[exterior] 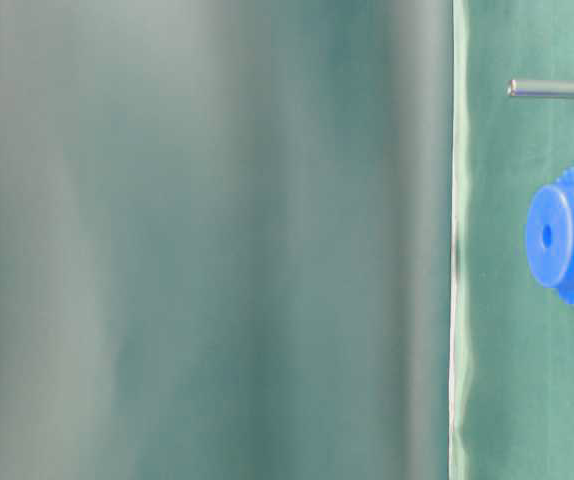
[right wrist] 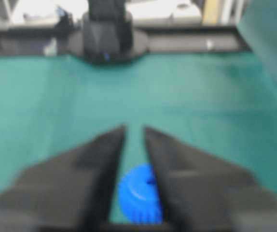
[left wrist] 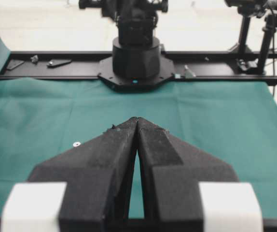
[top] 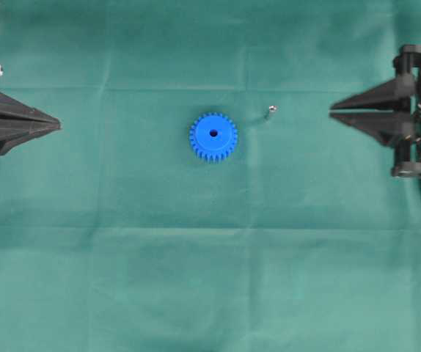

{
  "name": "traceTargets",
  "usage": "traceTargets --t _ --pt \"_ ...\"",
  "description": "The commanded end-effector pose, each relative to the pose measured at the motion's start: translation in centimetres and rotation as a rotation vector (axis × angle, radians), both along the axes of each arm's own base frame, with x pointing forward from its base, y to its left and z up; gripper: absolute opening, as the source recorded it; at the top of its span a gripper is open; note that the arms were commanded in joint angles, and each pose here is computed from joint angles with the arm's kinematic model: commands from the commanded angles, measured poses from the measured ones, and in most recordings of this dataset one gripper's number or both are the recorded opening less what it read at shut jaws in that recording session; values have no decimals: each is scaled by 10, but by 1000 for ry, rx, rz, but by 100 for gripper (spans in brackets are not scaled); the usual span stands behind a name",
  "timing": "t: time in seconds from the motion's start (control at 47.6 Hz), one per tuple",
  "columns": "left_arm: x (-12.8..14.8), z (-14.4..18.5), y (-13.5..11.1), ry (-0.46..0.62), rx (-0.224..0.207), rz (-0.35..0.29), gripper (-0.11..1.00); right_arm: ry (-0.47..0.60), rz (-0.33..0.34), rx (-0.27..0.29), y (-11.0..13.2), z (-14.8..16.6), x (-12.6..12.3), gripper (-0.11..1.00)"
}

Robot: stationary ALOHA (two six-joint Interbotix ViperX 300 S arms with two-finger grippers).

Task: Insert the shaft placed at a random location into the center hole of the medium gear at another random location.
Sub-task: 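Move the right gripper over the silver shaft and lower it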

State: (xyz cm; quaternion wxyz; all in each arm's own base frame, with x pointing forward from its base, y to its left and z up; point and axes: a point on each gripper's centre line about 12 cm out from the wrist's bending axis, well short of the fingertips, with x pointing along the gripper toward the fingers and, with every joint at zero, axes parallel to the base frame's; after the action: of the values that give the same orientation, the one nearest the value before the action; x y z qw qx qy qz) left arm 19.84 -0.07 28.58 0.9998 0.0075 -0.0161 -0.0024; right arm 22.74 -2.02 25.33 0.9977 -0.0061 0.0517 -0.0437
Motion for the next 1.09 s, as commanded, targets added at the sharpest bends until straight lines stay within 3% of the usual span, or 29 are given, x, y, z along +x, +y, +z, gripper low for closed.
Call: traceTargets --t 0.0,0.084,0.147,0.273,0.588,1.071 --pt "3 9 0 -21 0 0 0 19 -21 -6 -6 -7 11 53" --pt "3 9 0 -20 -3 -1 0 63 -32 -11 -11 -24 22 80" --pt "3 8 0 -18 -2 -1 0 93 -45 -18 -16 -39 30 91" --pt "4 7 0 -14 -5 -1 0 147 -75 -21 -26 -63 40 85" --pt "3 5 0 -5 -3 -1 0 261 -130 2 -45 -114 57 85" --pt "3 0 0 18 -3 -1 0 317 -173 24 -58 -154 64 84"
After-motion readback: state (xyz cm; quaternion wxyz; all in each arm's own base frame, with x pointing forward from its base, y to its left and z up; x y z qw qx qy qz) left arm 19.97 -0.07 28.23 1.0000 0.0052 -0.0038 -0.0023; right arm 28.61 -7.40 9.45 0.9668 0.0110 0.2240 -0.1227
